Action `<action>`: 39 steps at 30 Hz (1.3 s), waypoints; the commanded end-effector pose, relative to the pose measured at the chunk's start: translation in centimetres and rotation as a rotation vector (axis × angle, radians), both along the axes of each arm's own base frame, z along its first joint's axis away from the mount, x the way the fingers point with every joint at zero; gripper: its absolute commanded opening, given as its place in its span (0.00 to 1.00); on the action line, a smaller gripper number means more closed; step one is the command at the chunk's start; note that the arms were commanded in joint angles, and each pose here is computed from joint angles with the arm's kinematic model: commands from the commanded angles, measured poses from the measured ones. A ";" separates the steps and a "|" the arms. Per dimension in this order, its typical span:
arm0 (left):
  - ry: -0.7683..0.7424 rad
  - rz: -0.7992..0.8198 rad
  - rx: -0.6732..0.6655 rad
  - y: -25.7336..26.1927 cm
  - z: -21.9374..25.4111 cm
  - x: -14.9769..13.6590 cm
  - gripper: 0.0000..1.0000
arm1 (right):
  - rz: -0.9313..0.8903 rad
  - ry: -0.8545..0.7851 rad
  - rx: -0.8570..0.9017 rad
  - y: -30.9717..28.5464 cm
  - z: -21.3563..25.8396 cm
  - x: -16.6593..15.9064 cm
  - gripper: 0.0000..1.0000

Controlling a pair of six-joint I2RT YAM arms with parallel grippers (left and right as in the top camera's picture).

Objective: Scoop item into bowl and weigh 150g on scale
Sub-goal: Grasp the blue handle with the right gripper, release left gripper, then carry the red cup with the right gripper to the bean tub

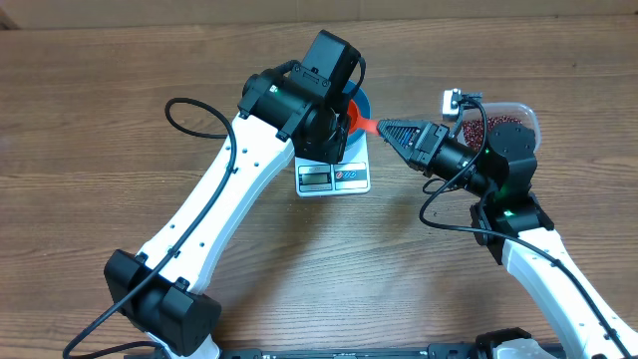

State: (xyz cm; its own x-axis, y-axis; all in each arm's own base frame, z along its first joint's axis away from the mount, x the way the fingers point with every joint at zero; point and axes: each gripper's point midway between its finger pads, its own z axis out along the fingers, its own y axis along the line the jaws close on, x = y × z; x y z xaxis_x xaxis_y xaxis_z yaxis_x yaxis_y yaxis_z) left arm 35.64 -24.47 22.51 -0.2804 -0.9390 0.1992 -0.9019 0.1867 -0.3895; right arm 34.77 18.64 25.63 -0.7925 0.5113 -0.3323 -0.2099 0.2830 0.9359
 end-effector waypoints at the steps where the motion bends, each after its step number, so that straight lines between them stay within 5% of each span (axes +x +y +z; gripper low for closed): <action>1: -0.013 0.020 0.004 0.1 0.6 -0.1 0.14 | -0.005 -0.027 0.002 0.1 1.0 0.2 0.04; 5: -0.014 0.020 0.004 0.1 0.6 -0.1 0.81 | -0.006 -0.023 0.001 0.1 0.9 0.2 0.04; 6: -0.014 0.020 0.005 0.1 0.6 -0.1 0.92 | -0.006 -0.020 -0.001 0.1 0.8 0.2 0.04; 8: -0.017 0.011 0.008 0.2 0.6 -0.1 0.99 | -0.004 -0.028 -0.007 0.1 0.8 0.2 0.04; 28: -0.319 -0.311 0.341 5.7 5.8 0.5 1.00 | -0.071 -0.092 -0.195 -1.3 -1.4 0.5 0.04; 39: -0.399 -0.545 0.589 7.7 6.7 1.0 1.00 | -0.275 -0.062 -0.489 -6.9 -0.7 -1.1 0.04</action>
State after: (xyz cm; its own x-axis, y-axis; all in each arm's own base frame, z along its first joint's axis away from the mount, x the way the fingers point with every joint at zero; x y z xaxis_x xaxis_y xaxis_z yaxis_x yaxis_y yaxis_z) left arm 36.16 -17.82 28.64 -0.6379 -0.6671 -0.3848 -0.5165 0.7412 -0.4287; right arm 32.72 13.80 21.53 -0.7332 0.4869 -0.4747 -0.0764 0.6347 0.7690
